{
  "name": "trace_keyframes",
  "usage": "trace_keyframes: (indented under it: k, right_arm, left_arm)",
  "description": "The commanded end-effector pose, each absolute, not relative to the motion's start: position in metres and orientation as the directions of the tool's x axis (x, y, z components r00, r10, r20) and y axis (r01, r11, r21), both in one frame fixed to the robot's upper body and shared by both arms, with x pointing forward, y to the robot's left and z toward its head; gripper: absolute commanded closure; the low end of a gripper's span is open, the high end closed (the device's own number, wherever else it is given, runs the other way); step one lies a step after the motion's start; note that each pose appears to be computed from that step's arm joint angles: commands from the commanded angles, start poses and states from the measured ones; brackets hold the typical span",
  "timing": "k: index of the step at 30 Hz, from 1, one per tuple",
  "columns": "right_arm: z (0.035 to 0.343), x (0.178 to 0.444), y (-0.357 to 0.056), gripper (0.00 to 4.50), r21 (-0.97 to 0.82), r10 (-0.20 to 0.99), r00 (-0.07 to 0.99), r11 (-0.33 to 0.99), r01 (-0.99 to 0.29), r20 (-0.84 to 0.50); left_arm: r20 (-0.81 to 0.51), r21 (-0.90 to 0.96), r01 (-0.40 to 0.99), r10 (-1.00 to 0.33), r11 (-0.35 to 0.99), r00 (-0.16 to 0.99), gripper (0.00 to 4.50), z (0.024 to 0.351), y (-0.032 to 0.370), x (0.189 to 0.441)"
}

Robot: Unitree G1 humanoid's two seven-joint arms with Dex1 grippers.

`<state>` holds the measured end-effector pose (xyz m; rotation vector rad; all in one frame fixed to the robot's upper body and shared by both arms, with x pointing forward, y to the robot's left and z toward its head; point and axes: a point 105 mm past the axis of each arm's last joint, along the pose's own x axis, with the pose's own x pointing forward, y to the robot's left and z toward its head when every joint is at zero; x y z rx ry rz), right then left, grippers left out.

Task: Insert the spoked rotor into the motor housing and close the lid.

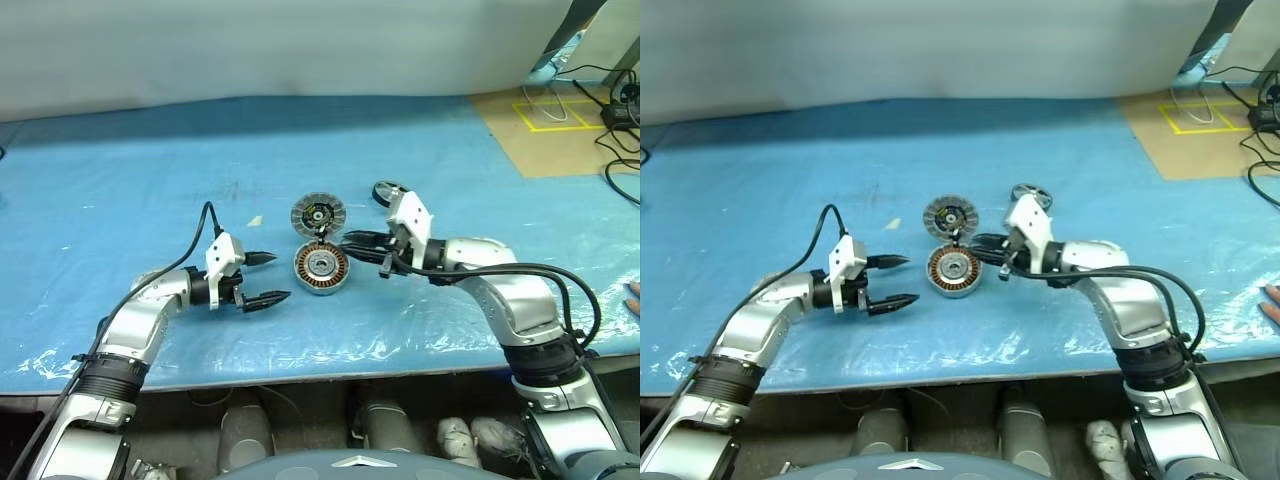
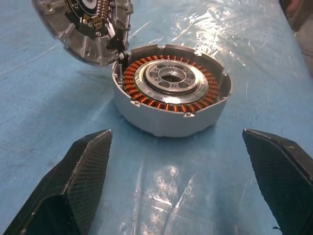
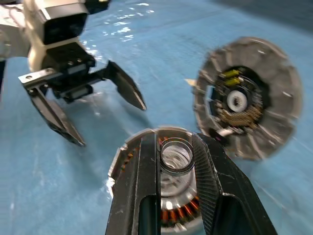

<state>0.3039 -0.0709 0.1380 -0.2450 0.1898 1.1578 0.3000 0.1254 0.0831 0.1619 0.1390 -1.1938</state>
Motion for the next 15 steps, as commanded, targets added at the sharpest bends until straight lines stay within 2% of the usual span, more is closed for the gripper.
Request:
trace_keyframes:
  k: [1, 8, 15]
  right_arm:
    - [0.13, 0.31, -0.061, 3.93, -0.116, 0.88, 0.364, 0.345, -0.932, -0.304]
    - [0.118, 0.329, -0.055, 3.93, -0.14, 0.872, 0.357, 0.328, -0.934, -0.334]
    - [0.112, 0.323, -0.051, 3.93, -0.114, 0.886, 0.302, 0.279, -0.953, -0.352]
  left_arm:
    - [-0.156, 0.09, 0.935, -0.922, 0.344, 0.354, 0.0, 0.098, 0.12, 0.301]
    - [-0.148, 0.106, 0.935, -0.924, 0.339, 0.352, 0.0, 0.103, 0.115, 0.294]
    - [-0.148, 0.104, 0.932, -0.922, 0.347, 0.359, 0.0, 0.106, 0.11, 0.291]
